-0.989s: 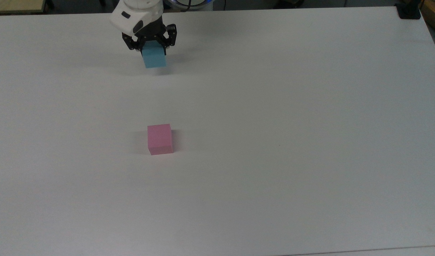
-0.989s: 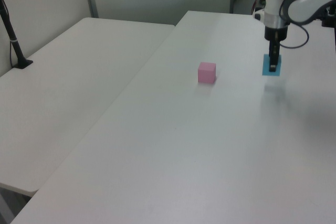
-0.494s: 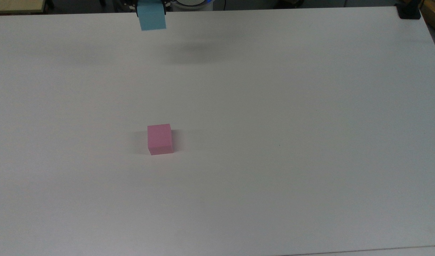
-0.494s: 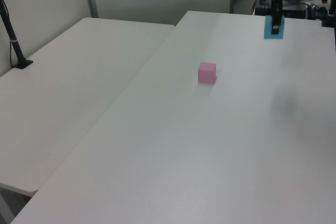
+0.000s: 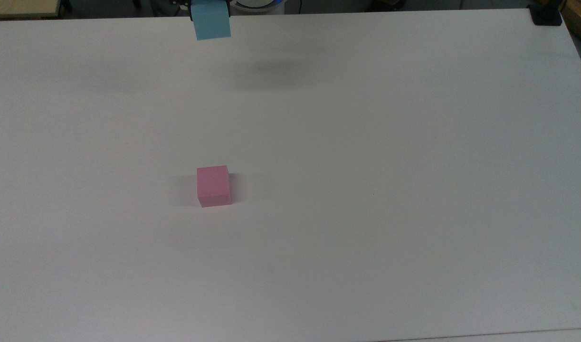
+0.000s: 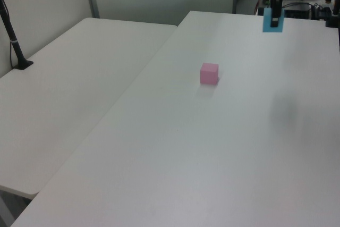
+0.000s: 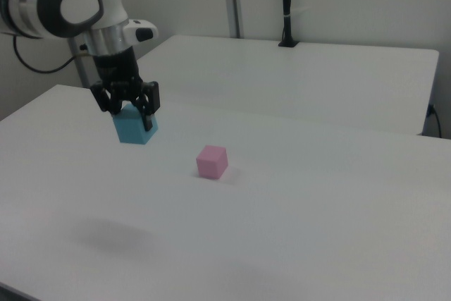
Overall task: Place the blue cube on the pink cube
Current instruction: 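Carry the light-blue cube over the pink cube, then lower the light-blue cube onto the pink cube's top face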
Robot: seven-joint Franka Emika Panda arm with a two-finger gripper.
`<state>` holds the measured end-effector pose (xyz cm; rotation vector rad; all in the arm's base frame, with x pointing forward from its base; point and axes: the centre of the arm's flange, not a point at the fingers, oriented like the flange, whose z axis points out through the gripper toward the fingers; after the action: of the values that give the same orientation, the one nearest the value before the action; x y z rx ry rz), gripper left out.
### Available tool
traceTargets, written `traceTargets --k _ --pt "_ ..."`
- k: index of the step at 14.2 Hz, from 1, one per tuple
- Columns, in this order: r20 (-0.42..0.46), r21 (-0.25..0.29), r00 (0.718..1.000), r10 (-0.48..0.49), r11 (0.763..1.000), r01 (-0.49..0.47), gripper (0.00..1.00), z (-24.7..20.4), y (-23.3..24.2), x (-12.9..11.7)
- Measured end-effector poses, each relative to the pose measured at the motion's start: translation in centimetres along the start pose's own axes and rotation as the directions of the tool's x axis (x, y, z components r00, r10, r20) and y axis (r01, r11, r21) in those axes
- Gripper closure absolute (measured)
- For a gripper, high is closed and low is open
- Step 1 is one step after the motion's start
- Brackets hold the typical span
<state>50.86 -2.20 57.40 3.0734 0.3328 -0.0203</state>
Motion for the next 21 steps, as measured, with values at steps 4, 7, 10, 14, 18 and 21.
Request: traceTargets --k 4,7,10,14,18,21 --pt "-0.013 0.015 0.998 0.057 0.998 -0.056 0.40 0.8 1.1 6.4" --pt "-0.001 0.019 0.999 0.053 0.998 -0.053 0.40 3.4 1.0 11.7" --pt "-0.045 0.013 0.998 0.054 0.998 -0.054 0.40 4.5 1.5 15.4" --pt "-0.074 0.009 0.996 0.047 0.999 -0.046 0.40 6.7 1.4 18.1" --pt "-0.056 0.015 0.996 0.068 0.998 -0.067 0.40 11.3 1.5 20.1" --pt "-0.035 0.015 0.997 0.070 0.997 -0.070 0.40 14.2 1.6 20.9"
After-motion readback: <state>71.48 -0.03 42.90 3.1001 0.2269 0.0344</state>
